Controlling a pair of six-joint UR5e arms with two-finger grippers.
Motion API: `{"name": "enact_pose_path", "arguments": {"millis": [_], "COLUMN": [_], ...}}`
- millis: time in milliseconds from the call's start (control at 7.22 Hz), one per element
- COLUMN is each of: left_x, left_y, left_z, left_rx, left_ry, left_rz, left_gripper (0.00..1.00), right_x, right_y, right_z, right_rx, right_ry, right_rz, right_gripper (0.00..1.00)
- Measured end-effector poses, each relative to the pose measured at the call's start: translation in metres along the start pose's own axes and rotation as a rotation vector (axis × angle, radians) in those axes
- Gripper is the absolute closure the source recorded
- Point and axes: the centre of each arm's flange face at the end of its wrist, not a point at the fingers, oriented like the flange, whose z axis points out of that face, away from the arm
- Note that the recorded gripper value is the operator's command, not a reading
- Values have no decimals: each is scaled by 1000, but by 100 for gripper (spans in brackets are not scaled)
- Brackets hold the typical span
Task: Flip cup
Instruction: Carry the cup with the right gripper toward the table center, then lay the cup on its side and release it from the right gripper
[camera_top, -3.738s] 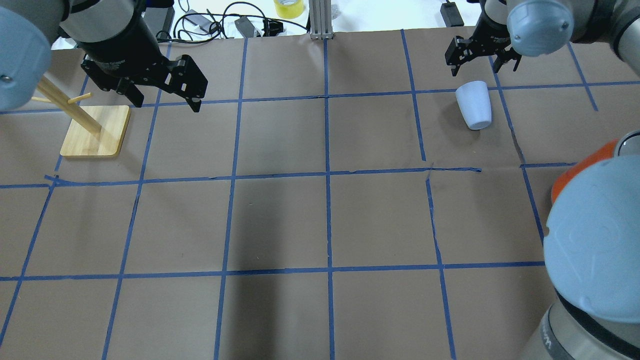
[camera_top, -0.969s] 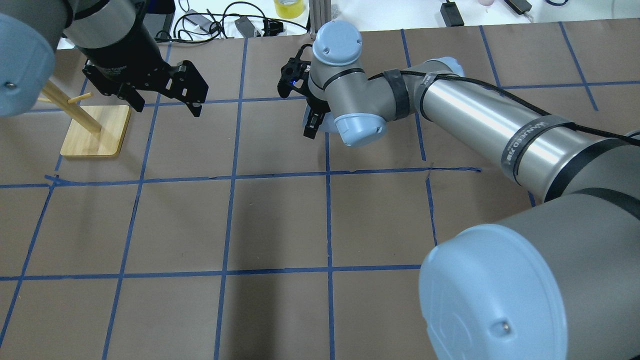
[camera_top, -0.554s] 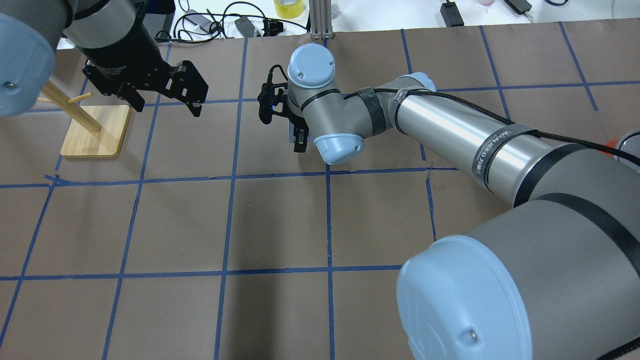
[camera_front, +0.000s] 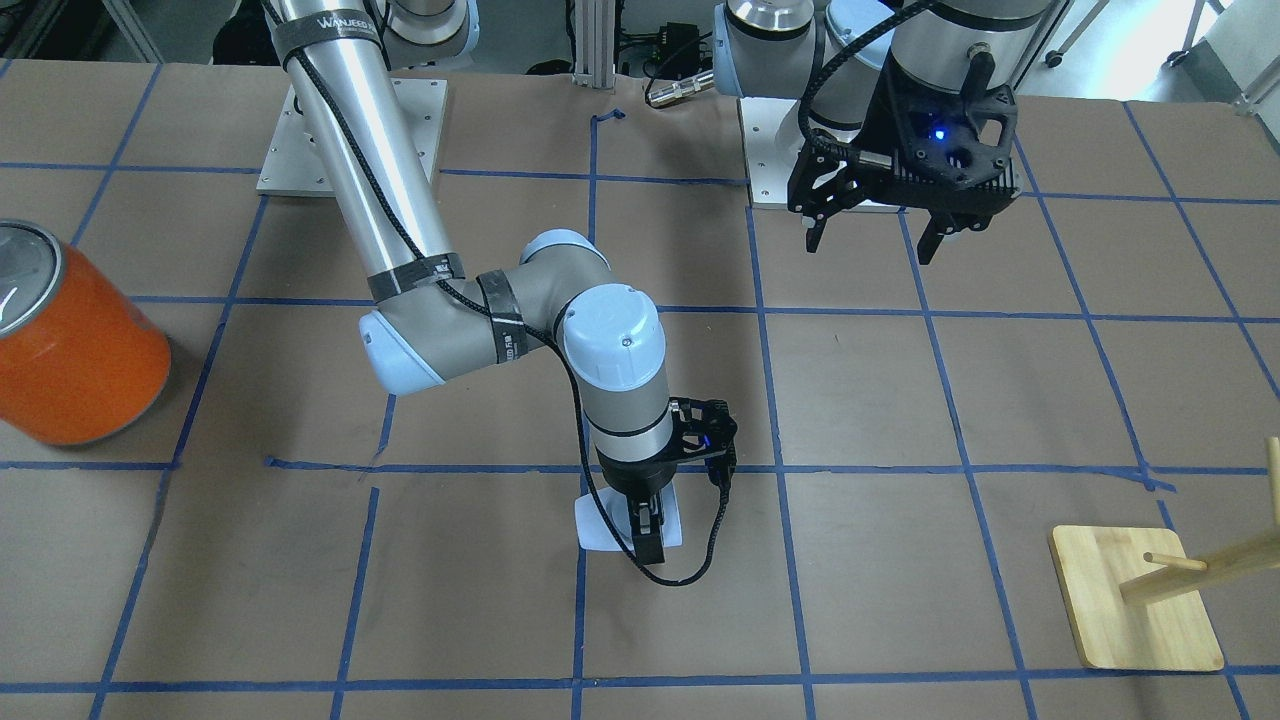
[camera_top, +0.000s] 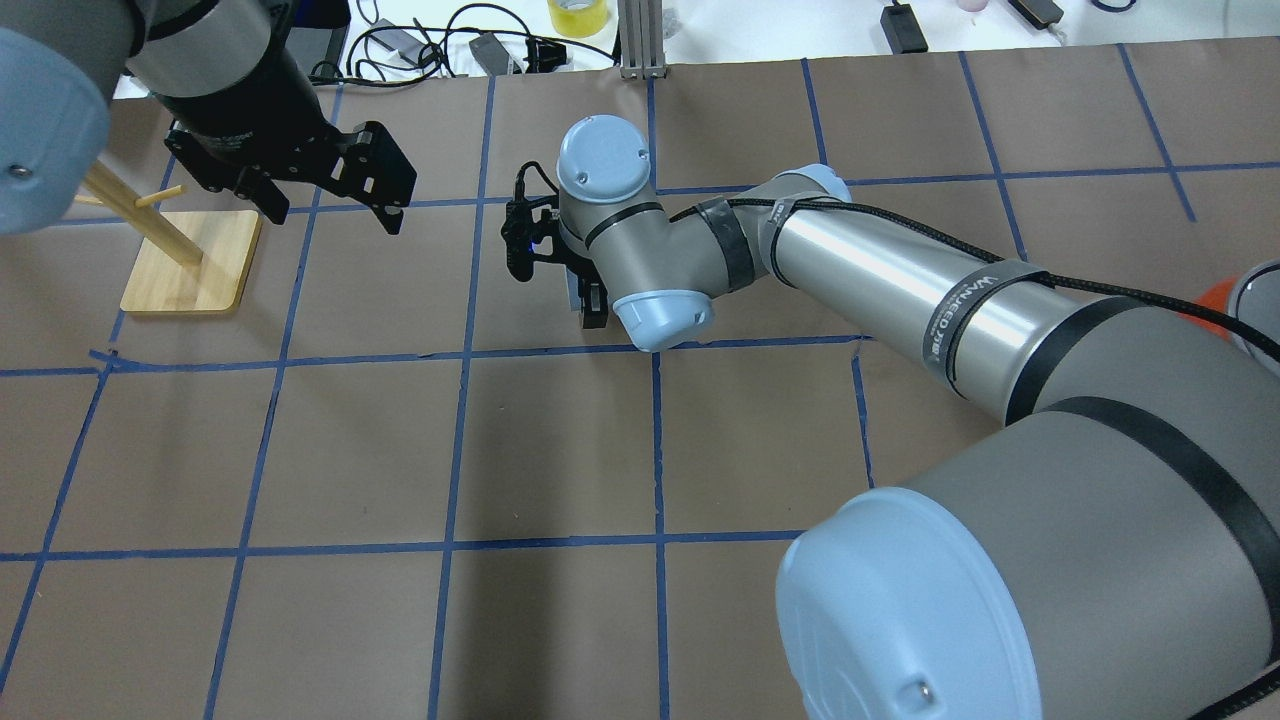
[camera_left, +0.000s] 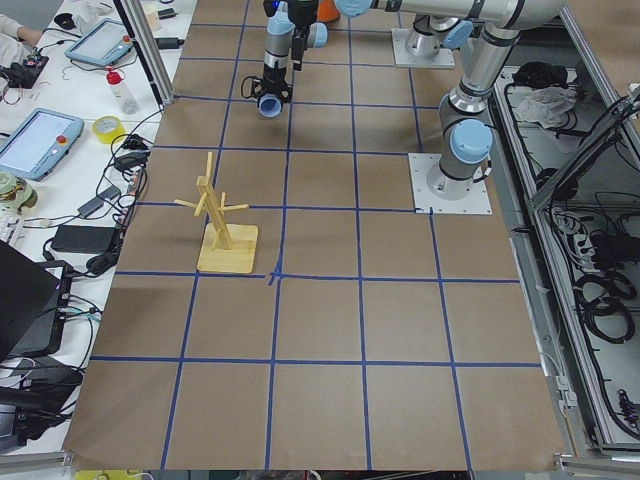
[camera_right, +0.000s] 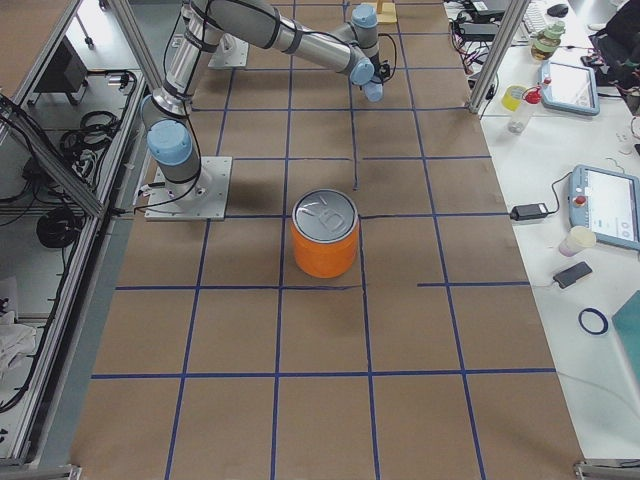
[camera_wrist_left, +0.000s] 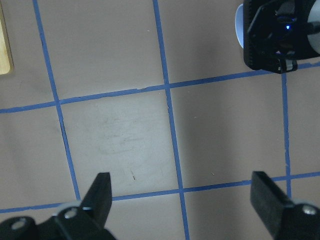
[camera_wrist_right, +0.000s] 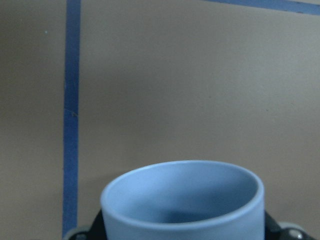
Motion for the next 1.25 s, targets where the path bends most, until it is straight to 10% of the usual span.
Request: {"name": "enact_pose_path", "arguments": {"millis": [415, 1246], "left_x": [0, 0], "left_y": [0, 0], "left_z": [1, 0], "left_rx": [-1, -1], "left_ry": [0, 1], "left_rz": [0, 0], "left_gripper": [0, 0], "right_x": [-10, 1], "right_y": [-6, 3], "right_z": [17, -71], "right_rx": [7, 2], "right_ry": [-9, 9], "right_rz": [-4, 90], "right_gripper": [0, 0]}}
